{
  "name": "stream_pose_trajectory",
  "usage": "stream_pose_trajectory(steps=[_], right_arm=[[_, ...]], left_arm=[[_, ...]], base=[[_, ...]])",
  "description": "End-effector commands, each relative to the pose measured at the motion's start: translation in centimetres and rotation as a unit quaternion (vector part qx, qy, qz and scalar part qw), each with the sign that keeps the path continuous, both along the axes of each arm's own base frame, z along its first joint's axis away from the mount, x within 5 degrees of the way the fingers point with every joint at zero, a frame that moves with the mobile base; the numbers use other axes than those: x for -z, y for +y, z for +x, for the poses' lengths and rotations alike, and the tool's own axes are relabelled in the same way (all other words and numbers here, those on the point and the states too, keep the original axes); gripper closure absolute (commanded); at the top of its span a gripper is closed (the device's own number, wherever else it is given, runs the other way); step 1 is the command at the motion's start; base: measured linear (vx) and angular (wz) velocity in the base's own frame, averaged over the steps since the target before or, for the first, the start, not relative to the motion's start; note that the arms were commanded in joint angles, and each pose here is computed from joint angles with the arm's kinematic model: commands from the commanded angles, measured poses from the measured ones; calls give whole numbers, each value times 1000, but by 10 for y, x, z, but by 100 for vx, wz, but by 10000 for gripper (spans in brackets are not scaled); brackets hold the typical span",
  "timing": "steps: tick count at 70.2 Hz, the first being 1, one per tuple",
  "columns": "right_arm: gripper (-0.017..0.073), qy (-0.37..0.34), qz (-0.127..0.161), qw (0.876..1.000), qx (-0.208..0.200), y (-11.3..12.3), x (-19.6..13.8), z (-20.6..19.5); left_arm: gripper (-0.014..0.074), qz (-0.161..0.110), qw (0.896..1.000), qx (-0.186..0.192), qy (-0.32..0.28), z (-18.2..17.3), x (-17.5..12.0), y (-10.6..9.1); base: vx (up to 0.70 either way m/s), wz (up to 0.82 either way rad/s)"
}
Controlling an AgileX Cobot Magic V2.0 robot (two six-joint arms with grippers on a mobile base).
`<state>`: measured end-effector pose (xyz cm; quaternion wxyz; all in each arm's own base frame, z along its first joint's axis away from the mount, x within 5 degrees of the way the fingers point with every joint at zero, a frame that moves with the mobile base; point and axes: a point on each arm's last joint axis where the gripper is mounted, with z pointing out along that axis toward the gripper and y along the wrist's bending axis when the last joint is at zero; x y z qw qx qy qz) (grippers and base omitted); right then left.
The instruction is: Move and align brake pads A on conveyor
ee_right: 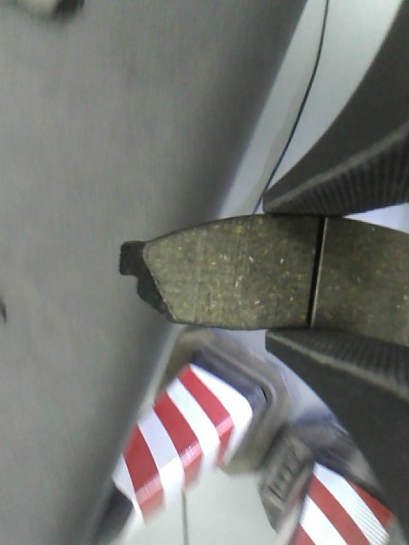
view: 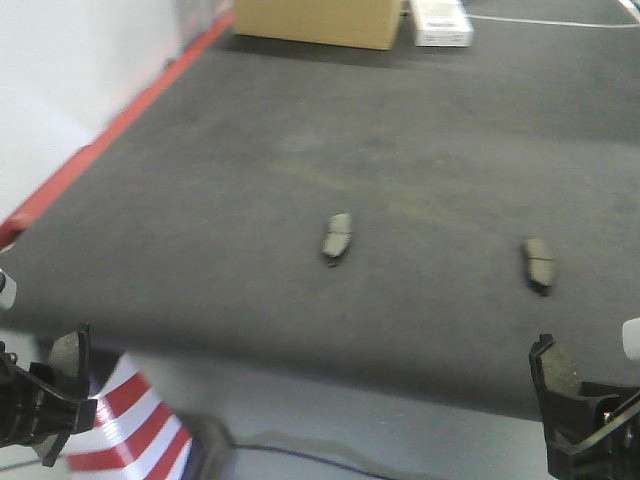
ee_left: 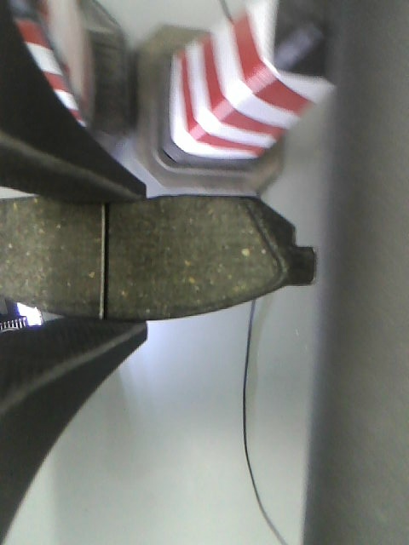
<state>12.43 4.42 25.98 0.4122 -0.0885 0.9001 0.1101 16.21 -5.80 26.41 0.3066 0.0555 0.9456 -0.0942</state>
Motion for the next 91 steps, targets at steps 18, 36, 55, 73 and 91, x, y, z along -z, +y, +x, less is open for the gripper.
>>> stream_pose_trajectory(steps=[18, 36, 55, 73, 91], right_arm=[[560, -56, 11, 998, 0, 1, -16, 6], [560, -56, 11, 998, 0, 1, -16, 6], [560, -56, 11, 998, 0, 1, -16, 6], [560, -56, 11, 998, 0, 1, -16, 6], [560, -56, 11, 998, 0, 1, -16, 6]], left_arm=[[521, -21, 999, 1, -49, 5, -14, -3], [521, -21, 999, 1, -49, 5, -14, -3], [521, -21, 999, 1, -49, 5, -14, -3], [521, -21, 999, 1, -49, 5, -14, -3], [521, -21, 999, 1, -49, 5, -14, -3]], base=[[17, -50], [15, -39], [14, -15], [18, 4], [15, 8]])
